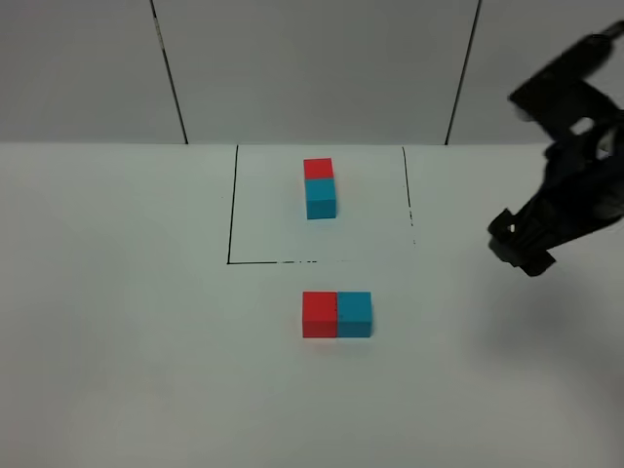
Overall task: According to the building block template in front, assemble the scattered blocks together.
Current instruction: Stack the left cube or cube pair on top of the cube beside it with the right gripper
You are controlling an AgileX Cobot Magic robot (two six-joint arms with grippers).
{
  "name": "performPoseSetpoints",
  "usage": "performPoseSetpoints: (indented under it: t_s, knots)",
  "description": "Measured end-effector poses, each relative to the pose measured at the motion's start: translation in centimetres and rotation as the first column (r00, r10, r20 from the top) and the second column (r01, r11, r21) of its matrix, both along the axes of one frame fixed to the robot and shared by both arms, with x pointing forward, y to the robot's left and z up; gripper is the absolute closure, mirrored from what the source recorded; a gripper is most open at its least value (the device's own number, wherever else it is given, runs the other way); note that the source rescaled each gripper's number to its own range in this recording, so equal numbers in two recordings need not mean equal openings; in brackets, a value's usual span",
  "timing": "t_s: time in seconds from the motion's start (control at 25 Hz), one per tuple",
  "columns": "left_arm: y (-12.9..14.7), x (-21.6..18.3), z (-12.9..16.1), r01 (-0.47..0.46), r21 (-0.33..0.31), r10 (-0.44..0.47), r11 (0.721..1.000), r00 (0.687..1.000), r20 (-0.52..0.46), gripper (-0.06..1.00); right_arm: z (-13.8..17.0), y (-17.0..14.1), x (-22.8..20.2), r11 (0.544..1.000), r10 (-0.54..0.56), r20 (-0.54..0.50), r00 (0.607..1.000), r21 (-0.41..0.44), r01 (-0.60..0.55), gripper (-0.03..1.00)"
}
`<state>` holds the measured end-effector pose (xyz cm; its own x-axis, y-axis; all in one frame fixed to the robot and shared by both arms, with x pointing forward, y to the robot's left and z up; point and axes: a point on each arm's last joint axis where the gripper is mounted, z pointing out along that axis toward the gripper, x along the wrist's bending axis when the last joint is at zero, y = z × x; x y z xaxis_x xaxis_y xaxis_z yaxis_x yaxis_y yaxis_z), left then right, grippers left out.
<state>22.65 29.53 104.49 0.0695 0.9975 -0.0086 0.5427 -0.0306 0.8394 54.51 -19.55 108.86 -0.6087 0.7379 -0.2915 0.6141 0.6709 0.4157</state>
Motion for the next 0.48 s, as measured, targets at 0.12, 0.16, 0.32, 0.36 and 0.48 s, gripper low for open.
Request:
performPoseSetpoints:
  t_s: [0.12, 0.16, 0.32, 0.36, 0.48]
  knots:
    - [0.0, 0.0, 0.0, 0.0, 0.0, 0.0, 1.0, 1.0, 0.0, 0.06, -1.6, 3.7, 2.8, 0.969, 0.211, -0.09, 0.973, -0.11, -0.22, 0.03]
    - [0.0, 0.0, 0.0, 0.0, 0.0, 0.0, 1.0, 1.0, 0.0, 0.06, -2.5, 5.1, 3.6, 0.945, 0.279, -0.13, 0.951, -0.14, -0.296, 0.03]
    - [0.0, 0.0, 0.0, 0.0, 0.0, 0.0, 1.0, 1.0, 0.0, 0.06, -6.0, 10.4, 5.6, 0.834, 0.468, -0.257, 0.845, -0.185, -0.519, 0.03]
    - [0.0, 0.0, 0.0, 0.0, 0.0, 0.0, 1.0, 1.0, 0.0, 0.06, -7.0, 11.6, 5.8, 0.809, 0.503, -0.282, 0.817, -0.178, -0.56, 0.03]
    - [0.0, 0.0, 0.0, 0.0, 0.0, 0.0, 1.0, 1.0, 0.0, 0.06, -8.6, 14.6, 6.6, 0.763, 0.575, -0.29, 0.765, -0.149, -0.629, 0.03]
